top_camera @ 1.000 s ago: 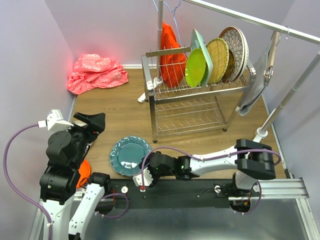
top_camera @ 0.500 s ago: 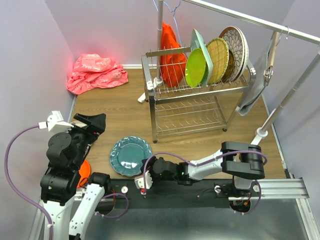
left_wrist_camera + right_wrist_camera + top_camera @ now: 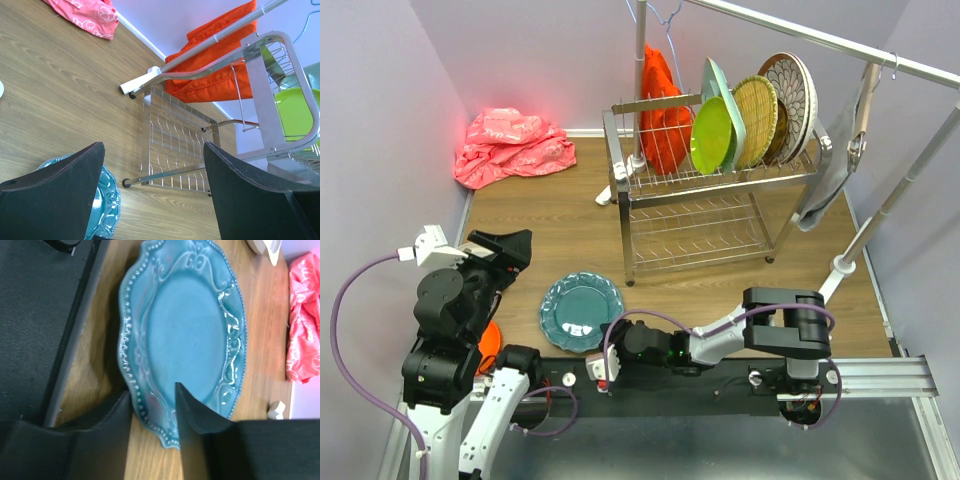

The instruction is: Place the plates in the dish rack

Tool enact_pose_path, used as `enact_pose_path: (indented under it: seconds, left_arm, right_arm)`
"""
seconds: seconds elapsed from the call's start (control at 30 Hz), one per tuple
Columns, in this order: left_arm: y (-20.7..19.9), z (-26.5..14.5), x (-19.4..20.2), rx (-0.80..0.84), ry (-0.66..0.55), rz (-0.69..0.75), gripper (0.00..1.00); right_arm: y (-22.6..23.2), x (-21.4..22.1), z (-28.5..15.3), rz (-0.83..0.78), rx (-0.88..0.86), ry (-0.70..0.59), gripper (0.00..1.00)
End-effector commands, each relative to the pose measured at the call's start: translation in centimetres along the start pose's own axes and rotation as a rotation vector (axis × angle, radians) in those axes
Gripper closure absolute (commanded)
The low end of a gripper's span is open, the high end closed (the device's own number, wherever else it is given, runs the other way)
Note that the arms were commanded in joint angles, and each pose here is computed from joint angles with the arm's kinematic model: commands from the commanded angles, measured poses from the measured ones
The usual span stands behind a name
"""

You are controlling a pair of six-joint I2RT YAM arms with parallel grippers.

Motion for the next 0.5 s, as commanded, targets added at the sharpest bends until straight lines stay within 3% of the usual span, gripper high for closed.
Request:
enact_pose_path:
  seconds: [0.0, 0.33, 0.47]
  left_arm:
    - [0.0, -0.1, 0.3, 0.015, -0.001, -0.011, 0.11]
    - [0.0, 0.4, 0.7, 0.023, 0.009, -0.015, 0.11]
    - [-0.5, 0.4, 0.3, 0.034, 0.003, -0.014, 0.11]
  right_arm:
    - [2.3, 1.6, 0.2, -0.008, -0.046, 0.041, 0.62]
    - [0.4, -0.7, 0.1, 0.017, -0.009, -0.019, 0.80]
    - [-1.8, -2.9, 0.0, 0.040, 0.025, -0.050, 0.93]
Point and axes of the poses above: each gripper's point midway between its finger pads, its own z axis out along the fingers, its own y axis along the line the jaws close on, x = y × z, the point moved 2 cm from there along -z, back along the fingers, and after that the axes turned 8 degrees about z, right-handed, at the moved point
